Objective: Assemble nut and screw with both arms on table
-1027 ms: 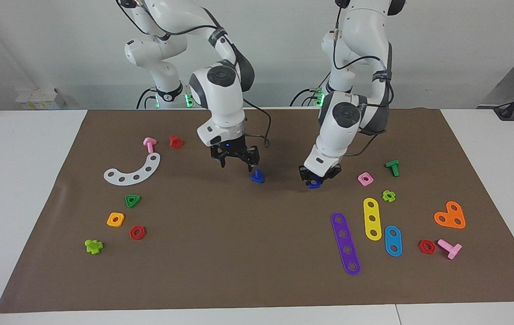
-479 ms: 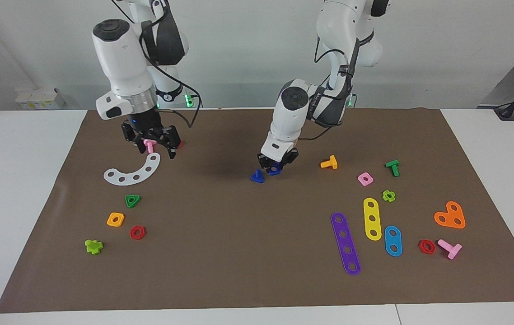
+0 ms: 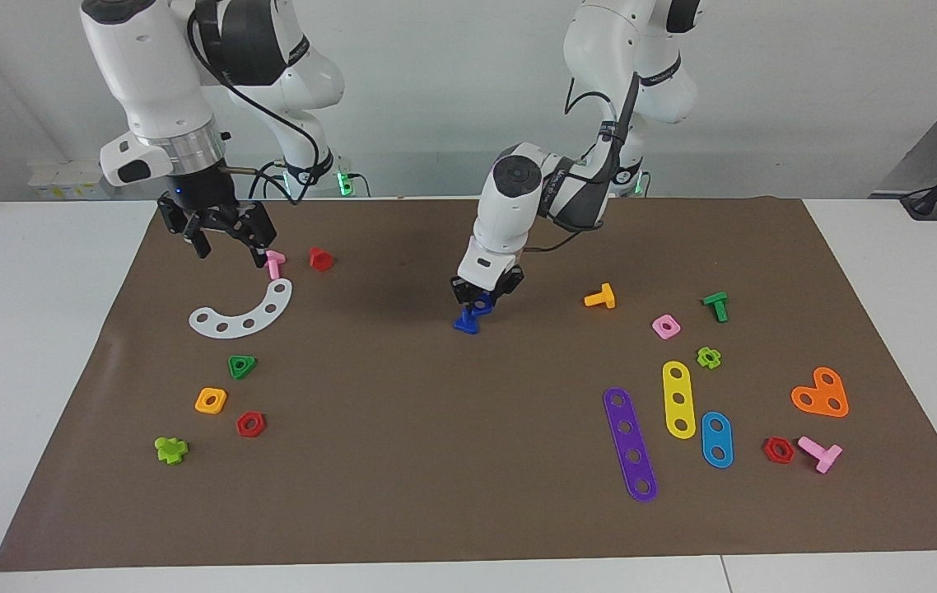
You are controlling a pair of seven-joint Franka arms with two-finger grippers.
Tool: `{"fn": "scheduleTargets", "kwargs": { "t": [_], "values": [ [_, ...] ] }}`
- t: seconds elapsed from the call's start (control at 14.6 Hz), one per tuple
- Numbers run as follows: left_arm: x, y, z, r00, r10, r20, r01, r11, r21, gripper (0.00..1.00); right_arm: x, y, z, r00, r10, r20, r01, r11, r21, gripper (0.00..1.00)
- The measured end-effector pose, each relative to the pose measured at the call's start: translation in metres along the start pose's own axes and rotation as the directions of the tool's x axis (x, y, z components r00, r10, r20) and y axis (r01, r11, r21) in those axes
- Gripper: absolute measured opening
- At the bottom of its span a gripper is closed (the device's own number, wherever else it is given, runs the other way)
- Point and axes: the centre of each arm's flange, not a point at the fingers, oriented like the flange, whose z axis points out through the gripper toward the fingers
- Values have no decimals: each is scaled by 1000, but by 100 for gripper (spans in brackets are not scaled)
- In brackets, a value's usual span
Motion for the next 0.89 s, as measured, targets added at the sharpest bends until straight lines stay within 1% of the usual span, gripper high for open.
{"fn": "scheduleTargets", "kwargs": {
  "t": [0.14,0.34,0.48,0.68,0.89],
  "values": [
    [2,2,-3,1000,-6,-9,6,1000,-11,46,1,6,-18,999,-32,9,32,999,-4,100],
    [12,10,-15,1000,-15,-22,14,999,-29,46,0,9,-33,999,-41,35,42,999,-11,100],
    [15,15,-16,1000,-18,-24,17,999,-38,46,0,12,-29,997,-48,54,49,999,-16,100],
    [13,16,0,1000,-17,-9,16,1000,-20,46,-2,12,-22,994,-53,93,55,998,-24,100],
    [13,18,3,1000,-18,-5,18,1000,-18,46,-3,12,-21,993,-53,104,56,998,-27,100]
  ]
}}
